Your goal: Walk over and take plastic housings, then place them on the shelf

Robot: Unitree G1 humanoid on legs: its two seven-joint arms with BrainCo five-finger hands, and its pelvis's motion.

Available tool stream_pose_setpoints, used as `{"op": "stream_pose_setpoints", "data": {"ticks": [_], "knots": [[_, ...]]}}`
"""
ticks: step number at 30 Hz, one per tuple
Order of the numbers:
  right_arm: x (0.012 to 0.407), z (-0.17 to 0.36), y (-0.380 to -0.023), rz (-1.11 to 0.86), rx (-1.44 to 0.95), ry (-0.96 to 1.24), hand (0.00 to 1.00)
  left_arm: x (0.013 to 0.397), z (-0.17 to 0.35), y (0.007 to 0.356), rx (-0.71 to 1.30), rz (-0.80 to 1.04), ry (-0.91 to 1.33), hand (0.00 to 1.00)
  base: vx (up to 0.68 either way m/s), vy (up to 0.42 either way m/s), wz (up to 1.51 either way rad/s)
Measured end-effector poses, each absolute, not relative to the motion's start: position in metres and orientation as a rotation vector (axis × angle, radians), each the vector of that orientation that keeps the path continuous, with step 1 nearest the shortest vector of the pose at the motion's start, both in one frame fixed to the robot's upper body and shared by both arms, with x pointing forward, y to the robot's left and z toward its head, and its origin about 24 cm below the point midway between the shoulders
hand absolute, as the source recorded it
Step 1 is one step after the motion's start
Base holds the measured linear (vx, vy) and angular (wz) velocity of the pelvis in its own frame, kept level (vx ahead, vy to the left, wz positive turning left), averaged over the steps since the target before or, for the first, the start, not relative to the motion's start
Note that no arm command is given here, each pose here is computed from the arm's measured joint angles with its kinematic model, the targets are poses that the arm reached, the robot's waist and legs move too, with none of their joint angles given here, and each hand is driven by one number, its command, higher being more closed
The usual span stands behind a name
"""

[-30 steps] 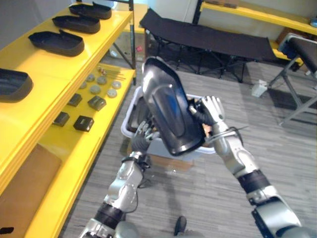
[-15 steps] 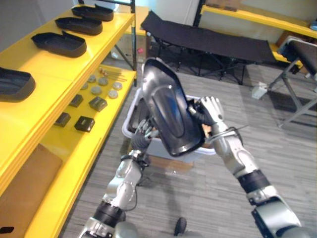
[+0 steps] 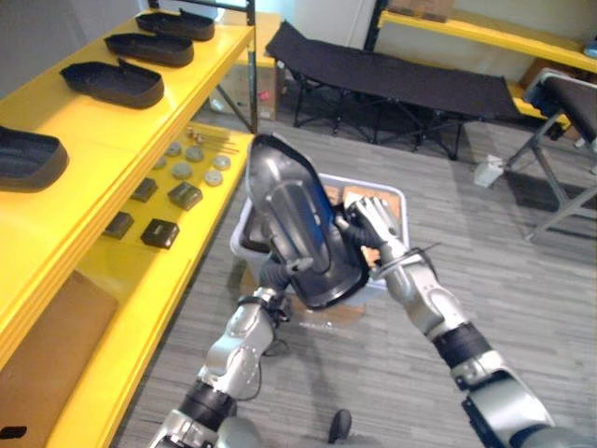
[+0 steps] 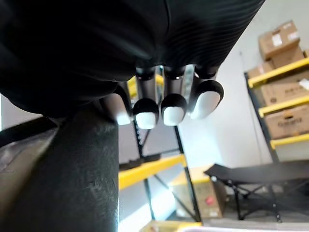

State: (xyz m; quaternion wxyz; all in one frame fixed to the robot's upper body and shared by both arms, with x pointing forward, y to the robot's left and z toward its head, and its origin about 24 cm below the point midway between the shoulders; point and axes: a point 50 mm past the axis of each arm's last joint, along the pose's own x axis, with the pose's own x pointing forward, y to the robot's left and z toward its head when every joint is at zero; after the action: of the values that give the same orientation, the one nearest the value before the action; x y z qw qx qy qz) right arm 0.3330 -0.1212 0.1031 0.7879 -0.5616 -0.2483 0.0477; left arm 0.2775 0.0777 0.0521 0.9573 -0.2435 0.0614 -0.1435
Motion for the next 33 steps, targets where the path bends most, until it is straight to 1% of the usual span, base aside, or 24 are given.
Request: {"op": "stream_pose_setpoints", "data": {"ticks": [5, 10, 15, 25, 26, 30, 31, 33], "knots": [[0.332, 0.1, -0.119, 0.132, -1.219, -0.53, 1.0, 0.278, 0.052, 0.082, -0.454, -0.255, 0.118, 1.0, 0.0, 0.0, 0.0], [0.327, 0.092, -0.115, 0.16, -1.197, -0.533, 1.0, 0.281, 0.044, 0.092, -0.396, -0.163, 0.134, 1.0, 0.0, 0.0, 0.0], [0.322, 0.087, -0.117, 0.142, -1.172, -0.539, 1.0, 0.282, 0.045, 0.095, -0.345, -0.149, 0.117, 1.0, 0.0, 0.0, -0.01], [0.317, 0.093, -0.105, 0.126, -1.073, -0.601, 1.0, 0.285, 0.049, 0.103, -0.354, -0.112, 0.088, 1.0, 0.0, 0.001, 0.0], [0.315, 0.094, -0.104, 0.123, -1.05, -0.606, 0.0, 0.285, 0.052, 0.104, -0.358, -0.11, 0.077, 1.0, 0.0, 0.0, 0.0], [0.311, 0.099, -0.099, 0.139, -0.961, -0.635, 0.0, 0.286, 0.056, 0.107, -0.363, -0.103, 0.054, 1.0, -0.01, 0.01, -0.05], [0.308, 0.099, -0.097, 0.154, -0.84, -0.606, 0.0, 0.286, 0.057, 0.107, -0.373, -0.105, 0.052, 1.0, -0.01, 0.012, -0.05], [0.307, 0.099, -0.096, 0.169, -0.725, -0.579, 0.0, 0.286, 0.06, 0.107, -0.378, -0.106, 0.036, 1.0, -0.02, 0.013, -0.09]]}}
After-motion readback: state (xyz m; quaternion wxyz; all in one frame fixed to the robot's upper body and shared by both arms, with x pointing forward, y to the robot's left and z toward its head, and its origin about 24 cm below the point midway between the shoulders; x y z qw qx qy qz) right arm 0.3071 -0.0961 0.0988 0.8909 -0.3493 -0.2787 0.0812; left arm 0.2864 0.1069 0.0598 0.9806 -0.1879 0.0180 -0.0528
